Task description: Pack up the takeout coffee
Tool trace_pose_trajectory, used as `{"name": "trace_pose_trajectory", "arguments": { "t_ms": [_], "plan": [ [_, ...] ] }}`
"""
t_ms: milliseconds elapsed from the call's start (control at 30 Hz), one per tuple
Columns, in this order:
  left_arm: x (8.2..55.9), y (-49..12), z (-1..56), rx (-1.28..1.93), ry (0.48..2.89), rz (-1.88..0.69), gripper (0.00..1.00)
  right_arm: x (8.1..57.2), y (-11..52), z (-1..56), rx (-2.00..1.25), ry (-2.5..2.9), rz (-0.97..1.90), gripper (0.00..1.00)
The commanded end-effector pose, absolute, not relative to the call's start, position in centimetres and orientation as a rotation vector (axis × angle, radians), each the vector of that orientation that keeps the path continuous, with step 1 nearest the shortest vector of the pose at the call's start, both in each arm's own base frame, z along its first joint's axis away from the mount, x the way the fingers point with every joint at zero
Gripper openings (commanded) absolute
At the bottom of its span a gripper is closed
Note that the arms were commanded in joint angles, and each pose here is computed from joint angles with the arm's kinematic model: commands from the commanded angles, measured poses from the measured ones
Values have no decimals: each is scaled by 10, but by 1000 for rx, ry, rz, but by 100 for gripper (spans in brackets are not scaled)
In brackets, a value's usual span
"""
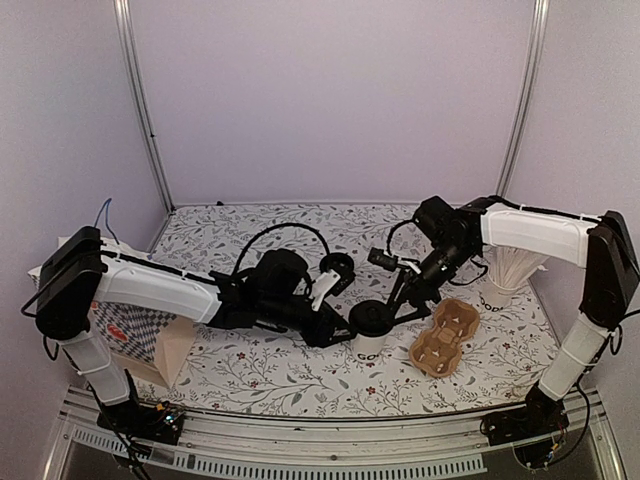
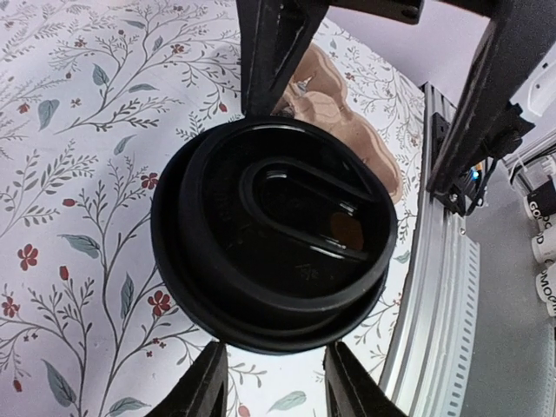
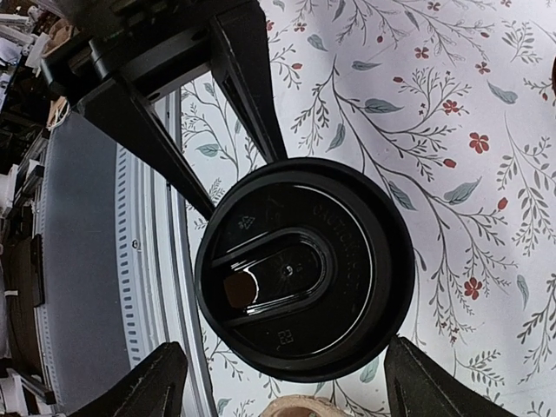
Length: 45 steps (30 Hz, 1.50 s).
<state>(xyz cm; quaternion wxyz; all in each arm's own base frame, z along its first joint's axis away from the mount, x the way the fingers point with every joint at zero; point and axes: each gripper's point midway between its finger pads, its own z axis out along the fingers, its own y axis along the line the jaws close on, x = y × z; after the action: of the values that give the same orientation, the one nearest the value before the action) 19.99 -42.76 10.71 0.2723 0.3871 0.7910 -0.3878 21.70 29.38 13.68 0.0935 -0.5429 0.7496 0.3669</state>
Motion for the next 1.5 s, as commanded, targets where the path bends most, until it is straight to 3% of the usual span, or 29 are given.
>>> {"name": "trace_pose_trajectory", "arguments": {
  "t_ms": [0, 533, 767, 967, 1267, 1467],
  "plan": [
    [209, -429, 109, 1028, 2113, -1030, 40, 204, 291, 138, -1606, 2251, 1101, 81],
    [191, -406, 112, 990, 2204, -1060, 48, 207, 281, 147, -1573, 2285, 1023, 80],
    [202, -402, 138, 756, 2258, -1131, 64, 247, 280, 155, -1432, 2315, 951, 67],
    [228, -395, 139, 441, 2321, -1194, 54, 264, 292, 143, -1394, 2342, 983, 62],
    [227, -408, 135, 455, 2307, -1306, 47, 247, 302, 133, -1412, 2355, 1211, 70],
    [234, -406, 126, 434, 2328, -1292, 41, 245, 302, 133, -1395, 2362, 1235, 63]
  ]
}}
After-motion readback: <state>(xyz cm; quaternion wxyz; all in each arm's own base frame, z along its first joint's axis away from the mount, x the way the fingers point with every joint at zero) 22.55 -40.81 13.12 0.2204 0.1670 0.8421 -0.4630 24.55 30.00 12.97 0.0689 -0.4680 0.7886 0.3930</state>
